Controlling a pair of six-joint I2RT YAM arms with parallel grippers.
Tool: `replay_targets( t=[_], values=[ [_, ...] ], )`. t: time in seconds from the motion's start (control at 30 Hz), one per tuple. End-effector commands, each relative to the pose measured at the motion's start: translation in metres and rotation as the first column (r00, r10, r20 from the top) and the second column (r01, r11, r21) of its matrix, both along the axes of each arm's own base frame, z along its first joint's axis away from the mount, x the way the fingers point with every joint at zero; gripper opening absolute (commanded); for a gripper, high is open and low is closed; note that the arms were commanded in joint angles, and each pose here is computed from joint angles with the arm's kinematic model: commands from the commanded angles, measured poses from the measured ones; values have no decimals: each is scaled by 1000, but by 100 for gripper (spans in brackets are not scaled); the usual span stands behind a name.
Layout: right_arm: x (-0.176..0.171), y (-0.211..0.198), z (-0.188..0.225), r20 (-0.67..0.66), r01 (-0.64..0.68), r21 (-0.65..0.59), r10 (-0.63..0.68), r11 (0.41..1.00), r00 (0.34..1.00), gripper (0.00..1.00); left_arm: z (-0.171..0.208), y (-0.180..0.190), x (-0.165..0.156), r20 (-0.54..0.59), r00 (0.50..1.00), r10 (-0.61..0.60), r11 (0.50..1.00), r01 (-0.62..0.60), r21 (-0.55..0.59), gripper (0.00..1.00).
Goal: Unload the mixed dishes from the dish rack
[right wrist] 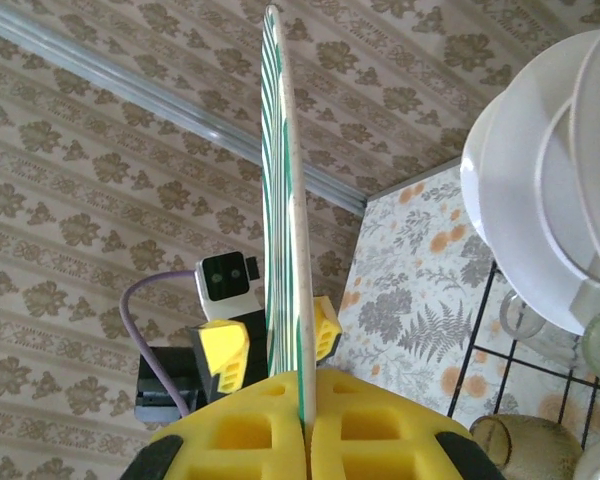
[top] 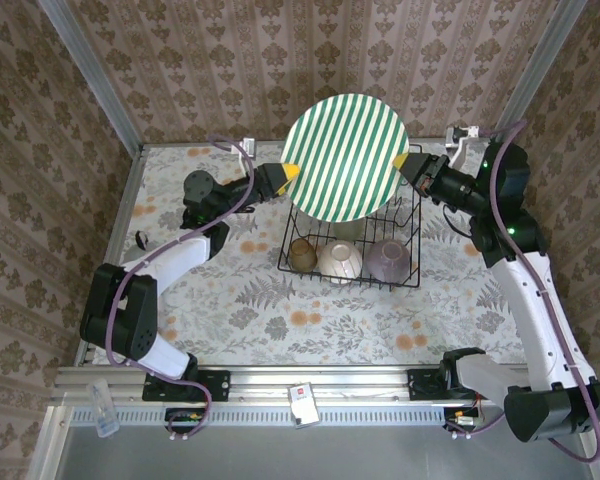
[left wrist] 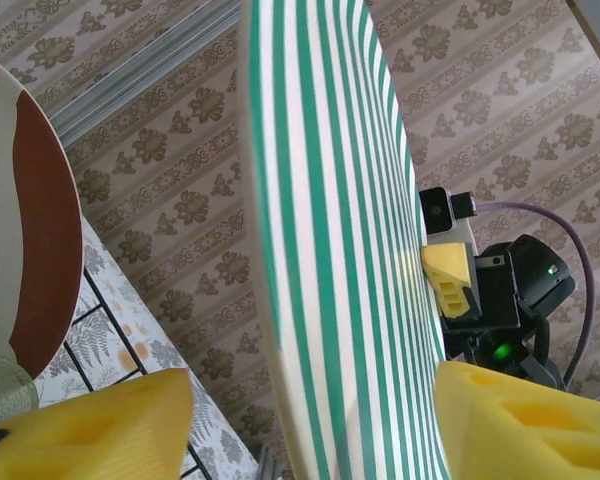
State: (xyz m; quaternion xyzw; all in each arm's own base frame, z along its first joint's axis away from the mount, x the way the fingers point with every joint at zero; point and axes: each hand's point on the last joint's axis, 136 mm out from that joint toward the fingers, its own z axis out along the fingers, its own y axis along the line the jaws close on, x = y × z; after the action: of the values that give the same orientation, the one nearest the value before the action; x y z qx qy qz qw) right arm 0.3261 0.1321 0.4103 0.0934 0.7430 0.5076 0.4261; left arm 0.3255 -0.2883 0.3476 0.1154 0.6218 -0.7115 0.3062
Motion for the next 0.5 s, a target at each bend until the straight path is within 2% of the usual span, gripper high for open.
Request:
replay_targets(
  t=[0.0, 0.13, 0.27, 0.37, 0.47],
  values=[
    [-2, 7, 15, 65, -38, 23, 36, 999, 997, 0, 28, 5, -7, 72, 997, 27, 999, -24, -33, 59],
    [0, 9, 12, 63, -49, 23, 48, 999, 997, 0, 31, 9, -7, 58, 997, 57, 997, -54, -50, 43],
    [1, 12, 10, 66, -64, 25, 62, 998, 996, 0, 32, 13, -6, 33, 996, 86, 995, -85, -53, 17],
    [0, 15, 12, 75, -78, 29, 76, 997, 994, 0, 31, 15, -6, 14, 994, 112, 993, -111, -43, 2],
    [1, 16, 12, 81, -80, 27, 78, 996, 994, 0, 32, 19, -6, 3, 990, 142, 989, -142, -39, 0]
  ],
)
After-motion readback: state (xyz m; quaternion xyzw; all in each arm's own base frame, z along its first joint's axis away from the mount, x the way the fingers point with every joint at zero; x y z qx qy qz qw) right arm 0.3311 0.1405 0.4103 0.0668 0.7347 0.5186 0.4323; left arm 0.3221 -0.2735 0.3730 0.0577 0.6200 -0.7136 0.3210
